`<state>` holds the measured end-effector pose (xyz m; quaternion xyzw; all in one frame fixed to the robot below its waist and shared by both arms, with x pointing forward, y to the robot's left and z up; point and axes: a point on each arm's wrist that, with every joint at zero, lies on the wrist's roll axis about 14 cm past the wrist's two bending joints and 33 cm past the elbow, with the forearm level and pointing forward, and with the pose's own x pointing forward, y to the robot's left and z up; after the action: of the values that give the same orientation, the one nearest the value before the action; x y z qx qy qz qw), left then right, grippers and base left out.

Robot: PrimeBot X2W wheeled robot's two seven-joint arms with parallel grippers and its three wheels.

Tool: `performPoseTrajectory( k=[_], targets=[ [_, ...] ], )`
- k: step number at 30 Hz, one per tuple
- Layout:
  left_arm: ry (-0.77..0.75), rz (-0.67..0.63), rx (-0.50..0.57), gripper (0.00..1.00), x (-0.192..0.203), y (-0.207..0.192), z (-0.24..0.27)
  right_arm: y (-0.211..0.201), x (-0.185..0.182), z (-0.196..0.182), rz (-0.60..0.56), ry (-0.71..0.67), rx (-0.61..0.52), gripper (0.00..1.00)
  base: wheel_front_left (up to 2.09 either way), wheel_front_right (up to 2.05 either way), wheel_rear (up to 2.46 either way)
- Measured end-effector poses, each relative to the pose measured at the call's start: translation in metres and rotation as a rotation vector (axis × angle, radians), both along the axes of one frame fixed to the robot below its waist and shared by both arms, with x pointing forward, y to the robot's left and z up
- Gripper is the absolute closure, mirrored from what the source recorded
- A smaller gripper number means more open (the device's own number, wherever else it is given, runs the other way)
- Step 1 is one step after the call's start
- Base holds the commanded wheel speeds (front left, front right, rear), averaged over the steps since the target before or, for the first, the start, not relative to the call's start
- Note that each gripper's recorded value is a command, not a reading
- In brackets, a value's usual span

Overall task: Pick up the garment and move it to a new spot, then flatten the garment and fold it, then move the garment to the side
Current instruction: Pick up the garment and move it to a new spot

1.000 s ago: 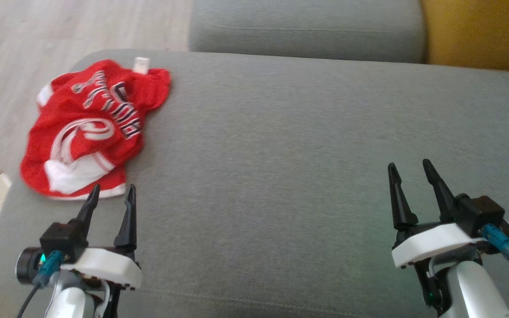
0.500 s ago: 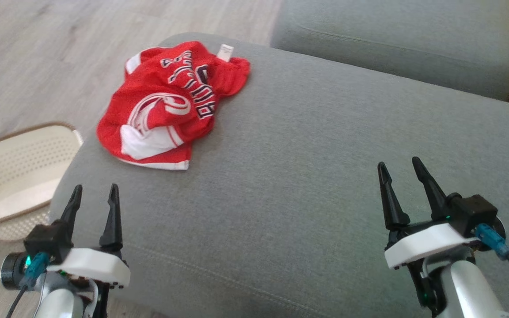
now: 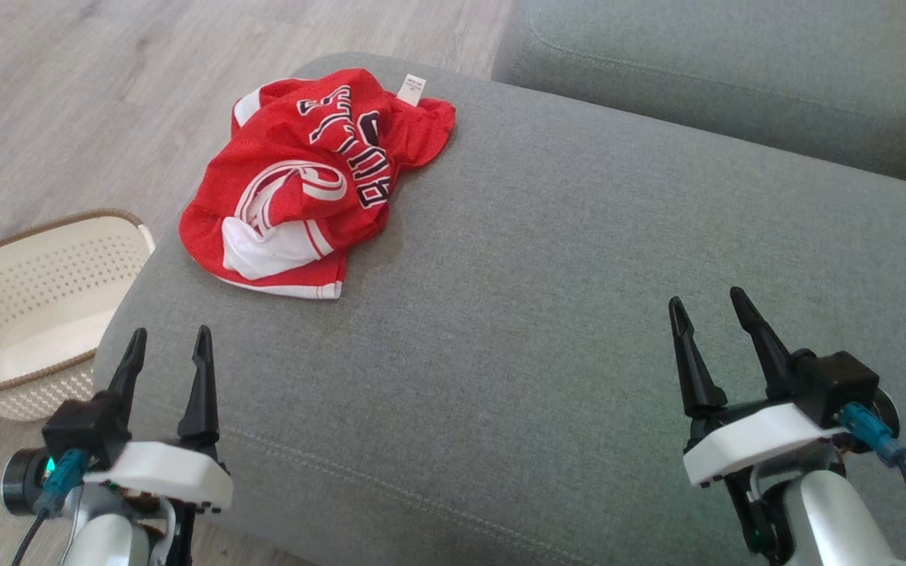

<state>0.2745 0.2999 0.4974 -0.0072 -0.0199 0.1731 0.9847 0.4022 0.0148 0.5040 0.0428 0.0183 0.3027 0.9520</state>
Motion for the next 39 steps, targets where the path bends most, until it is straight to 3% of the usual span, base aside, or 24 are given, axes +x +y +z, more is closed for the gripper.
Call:
performPoseTrajectory(
  k=[11, 20, 22, 31, 39],
  targets=[
    [0.032, -0.026, 0.005, 0.00, 0.025, -0.005, -0.005, -0.009, 0.012, -0.018, -0.025, 0.047, -0.031, 0.00, 0.00, 0.00, 0.00],
    [0.035, -0.076, 0.006, 0.00, 0.099, -0.001, -0.002, -0.017, 0.056, -0.025, -0.064, 0.044, -0.065, 0.00, 0.00, 0.00, 0.00],
    [0.076, -0.096, -0.025, 0.00, 0.125, -0.002, -0.017, -0.021, 0.068, -0.036, -0.069, 0.056, -0.079, 0.00, 0.00, 0.00, 0.00],
    [0.232, -0.129, -0.091, 0.00, 0.173, -0.001, -0.063, -0.021, 0.084, -0.064, -0.067, 0.111, -0.089, 0.00, 0.00, 0.00, 0.00],
    [0.382, -0.112, -0.120, 0.00, 0.188, 0.008, -0.094, -0.017, 0.093, -0.074, -0.061, 0.120, -0.089, 0.00, 0.00, 0.00, 0.00]
  ],
)
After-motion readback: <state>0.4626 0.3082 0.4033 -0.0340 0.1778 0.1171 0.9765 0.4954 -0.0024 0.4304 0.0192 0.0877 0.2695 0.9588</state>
